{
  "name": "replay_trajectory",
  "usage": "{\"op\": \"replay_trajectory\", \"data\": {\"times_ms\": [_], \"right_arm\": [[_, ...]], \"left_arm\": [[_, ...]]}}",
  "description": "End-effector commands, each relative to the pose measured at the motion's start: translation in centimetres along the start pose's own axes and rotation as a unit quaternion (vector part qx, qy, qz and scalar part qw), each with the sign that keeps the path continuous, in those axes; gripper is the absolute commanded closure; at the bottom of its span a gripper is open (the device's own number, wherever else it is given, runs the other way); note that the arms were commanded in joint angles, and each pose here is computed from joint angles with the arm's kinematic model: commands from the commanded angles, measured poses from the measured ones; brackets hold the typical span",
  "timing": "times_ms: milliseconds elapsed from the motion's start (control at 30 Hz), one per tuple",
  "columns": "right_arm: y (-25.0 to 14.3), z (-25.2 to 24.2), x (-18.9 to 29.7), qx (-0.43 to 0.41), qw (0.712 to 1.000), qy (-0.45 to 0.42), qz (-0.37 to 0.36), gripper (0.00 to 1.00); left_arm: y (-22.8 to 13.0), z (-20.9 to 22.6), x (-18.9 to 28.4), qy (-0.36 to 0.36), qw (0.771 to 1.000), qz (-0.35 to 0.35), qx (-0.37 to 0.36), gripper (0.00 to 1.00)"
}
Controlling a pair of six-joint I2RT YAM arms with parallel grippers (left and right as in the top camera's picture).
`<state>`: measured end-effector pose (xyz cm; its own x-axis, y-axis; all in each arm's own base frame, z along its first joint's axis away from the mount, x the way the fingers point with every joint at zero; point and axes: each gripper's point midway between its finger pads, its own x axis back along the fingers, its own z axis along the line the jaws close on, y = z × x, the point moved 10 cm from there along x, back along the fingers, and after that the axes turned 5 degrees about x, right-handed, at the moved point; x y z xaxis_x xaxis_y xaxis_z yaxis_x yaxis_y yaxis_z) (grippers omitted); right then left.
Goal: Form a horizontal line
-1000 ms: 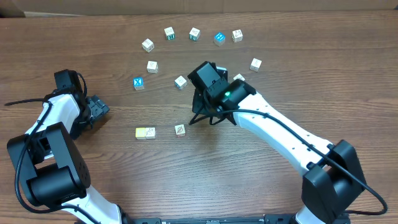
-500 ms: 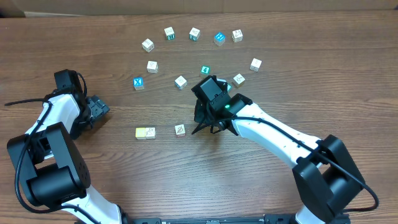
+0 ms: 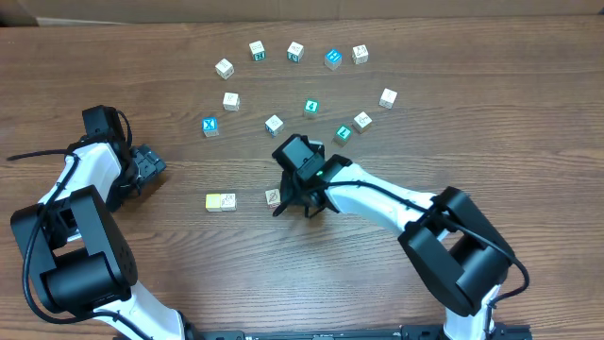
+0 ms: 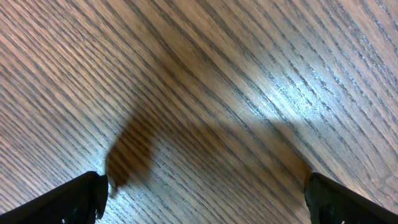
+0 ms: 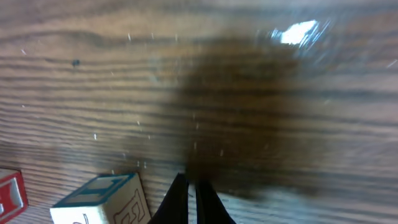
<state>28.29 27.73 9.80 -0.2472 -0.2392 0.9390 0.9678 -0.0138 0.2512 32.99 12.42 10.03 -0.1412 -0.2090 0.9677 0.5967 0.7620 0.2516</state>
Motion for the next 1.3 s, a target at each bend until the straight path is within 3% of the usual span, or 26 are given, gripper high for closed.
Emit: {"op": "replay_trajectory", "data": {"times_ms": [0, 1267], "right_arm": [[-0.7, 0.4, -0.4, -0.025, 1.0, 0.001, 0.006, 0.96], [-1.4, 2.7, -0.4, -0.001, 0.999, 0.037, -0.017, 0.96]], "left_arm": [[-0.4, 0.1, -0.7, 0.011, 1.0, 0.011, -0.002, 0.01], [-0.4, 0.1, -0.7, 0.011, 1.0, 0.011, -0.002, 0.0]]}}
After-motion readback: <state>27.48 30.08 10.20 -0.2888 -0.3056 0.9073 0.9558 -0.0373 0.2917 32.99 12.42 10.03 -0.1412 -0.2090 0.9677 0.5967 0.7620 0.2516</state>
